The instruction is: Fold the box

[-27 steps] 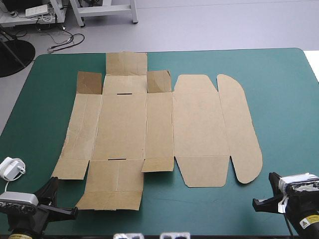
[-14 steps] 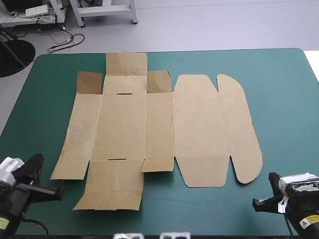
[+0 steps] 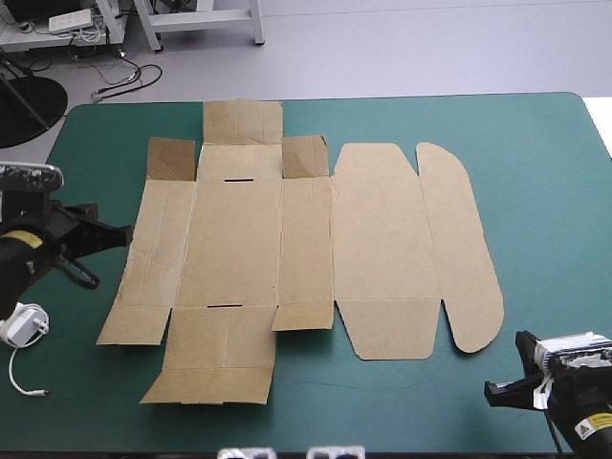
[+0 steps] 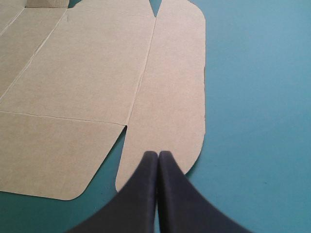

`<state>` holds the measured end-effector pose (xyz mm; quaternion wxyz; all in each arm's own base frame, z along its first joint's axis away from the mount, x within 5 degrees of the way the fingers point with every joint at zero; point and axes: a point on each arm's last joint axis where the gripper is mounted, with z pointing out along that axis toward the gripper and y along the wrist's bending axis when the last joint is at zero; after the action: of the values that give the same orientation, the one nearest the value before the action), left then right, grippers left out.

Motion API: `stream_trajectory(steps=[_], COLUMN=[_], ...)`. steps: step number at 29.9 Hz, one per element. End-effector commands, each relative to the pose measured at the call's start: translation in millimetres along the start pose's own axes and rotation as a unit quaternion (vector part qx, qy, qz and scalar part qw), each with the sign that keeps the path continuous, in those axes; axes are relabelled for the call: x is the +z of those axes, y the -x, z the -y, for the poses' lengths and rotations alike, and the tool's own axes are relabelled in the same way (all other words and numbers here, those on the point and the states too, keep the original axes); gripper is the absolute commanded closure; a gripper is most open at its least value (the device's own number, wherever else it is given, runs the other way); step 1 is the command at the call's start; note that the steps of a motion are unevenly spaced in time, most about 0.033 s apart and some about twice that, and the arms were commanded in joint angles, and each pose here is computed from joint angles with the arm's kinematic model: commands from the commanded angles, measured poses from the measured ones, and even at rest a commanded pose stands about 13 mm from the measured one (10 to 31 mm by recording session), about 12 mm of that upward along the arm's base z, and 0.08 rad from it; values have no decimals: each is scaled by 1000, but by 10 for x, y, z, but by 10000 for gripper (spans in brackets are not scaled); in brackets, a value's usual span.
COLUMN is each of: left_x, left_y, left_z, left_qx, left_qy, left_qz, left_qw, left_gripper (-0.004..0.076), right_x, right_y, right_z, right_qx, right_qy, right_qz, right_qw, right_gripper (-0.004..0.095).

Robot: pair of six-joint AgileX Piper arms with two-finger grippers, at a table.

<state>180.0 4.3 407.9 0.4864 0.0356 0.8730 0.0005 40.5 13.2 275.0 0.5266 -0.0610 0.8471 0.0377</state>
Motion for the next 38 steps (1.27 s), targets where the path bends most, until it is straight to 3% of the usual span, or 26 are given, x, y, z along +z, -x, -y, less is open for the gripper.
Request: stream_trajectory(steps=[1, 9, 18, 25, 30, 35, 38], left_x=[222, 714, 1011, 1321, 1435, 1439, 1440], left_y=[263, 358, -76, -416, -512, -516, -520], left_z=[-69, -607, -1336, -1469, -1499, -1499, -1498], left_qx=[-22, -131, -282, -311, -319, -299, -299], left_qy=[13, 32, -51, -91, -104, -112, -113], left_qz=[18, -72, -162, -273, -297, -296, -297], left_qw=[1000, 988, 944, 906, 894, 900, 900], left_gripper=[733, 733, 733, 733, 731, 658, 544], right_x=[-50, -50, -50, -50, -51, -51, -51], right_y=[154, 153, 153, 153, 154, 154, 154], right_z=[7, 9, 9, 11, 12, 14, 14], right_qx=[1, 2, 2, 5, 6, 6, 6], right_qy=[-5, -6, -6, -6, -7, -8, -8], right_qz=[44, 44, 44, 44, 44, 44, 44], right_qw=[999, 999, 999, 999, 999, 999, 999], right_gripper=[928, 928, 928, 928, 927, 927, 927])
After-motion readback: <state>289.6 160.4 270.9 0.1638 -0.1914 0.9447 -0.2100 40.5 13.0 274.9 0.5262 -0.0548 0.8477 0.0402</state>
